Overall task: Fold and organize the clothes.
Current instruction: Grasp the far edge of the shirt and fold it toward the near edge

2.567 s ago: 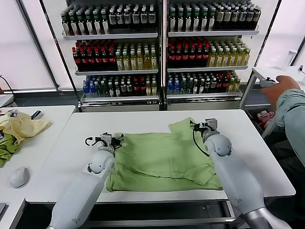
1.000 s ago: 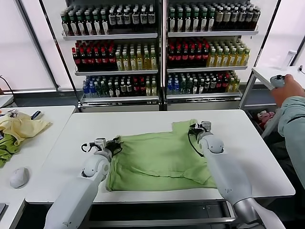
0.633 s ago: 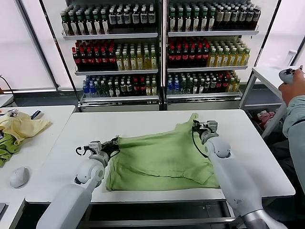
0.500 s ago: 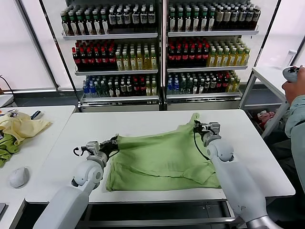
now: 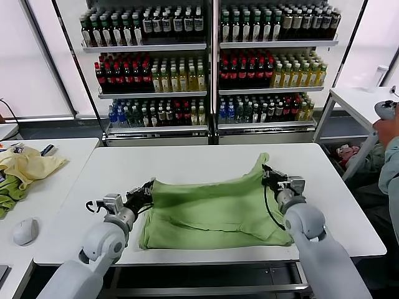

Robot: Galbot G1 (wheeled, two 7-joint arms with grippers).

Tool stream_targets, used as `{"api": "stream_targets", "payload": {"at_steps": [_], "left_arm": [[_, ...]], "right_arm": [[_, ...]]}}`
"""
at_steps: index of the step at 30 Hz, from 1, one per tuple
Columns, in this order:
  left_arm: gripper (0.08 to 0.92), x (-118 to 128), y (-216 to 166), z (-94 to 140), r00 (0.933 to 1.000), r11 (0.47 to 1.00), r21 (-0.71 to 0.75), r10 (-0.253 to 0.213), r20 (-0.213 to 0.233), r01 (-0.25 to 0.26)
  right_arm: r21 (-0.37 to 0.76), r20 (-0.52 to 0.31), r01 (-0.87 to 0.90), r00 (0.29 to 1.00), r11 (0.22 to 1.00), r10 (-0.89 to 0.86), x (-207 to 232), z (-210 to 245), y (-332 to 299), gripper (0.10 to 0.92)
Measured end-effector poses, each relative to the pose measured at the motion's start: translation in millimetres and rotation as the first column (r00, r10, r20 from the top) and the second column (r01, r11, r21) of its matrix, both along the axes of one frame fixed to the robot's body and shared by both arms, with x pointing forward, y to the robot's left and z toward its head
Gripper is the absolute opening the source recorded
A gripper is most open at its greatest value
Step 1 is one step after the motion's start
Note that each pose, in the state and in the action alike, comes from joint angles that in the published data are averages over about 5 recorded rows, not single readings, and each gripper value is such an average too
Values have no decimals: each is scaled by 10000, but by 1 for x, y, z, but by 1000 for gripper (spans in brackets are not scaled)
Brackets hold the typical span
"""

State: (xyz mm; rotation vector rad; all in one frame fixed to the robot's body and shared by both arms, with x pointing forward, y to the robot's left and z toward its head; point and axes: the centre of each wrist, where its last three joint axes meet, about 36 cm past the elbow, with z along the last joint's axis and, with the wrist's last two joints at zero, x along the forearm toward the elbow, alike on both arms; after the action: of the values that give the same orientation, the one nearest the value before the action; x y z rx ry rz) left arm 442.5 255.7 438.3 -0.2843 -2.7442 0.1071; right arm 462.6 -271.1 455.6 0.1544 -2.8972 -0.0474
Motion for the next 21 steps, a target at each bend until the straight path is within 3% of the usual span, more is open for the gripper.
{"api": "stream_targets", "payload": {"at_steps": [13, 21], "left_arm": [[98, -35, -4, -33, 9969, 9919, 1214, -292, -735, 380], [297, -50, -12, -36, 9990, 9817, 1899, -27, -454, 113]], "right_arm": [[-278, -788, 628, 9948, 9976, -648, -51, -22, -4, 121], [-540, -1053, 665, 9918, 9963, -719, -69, -28, -1, 321]]}}
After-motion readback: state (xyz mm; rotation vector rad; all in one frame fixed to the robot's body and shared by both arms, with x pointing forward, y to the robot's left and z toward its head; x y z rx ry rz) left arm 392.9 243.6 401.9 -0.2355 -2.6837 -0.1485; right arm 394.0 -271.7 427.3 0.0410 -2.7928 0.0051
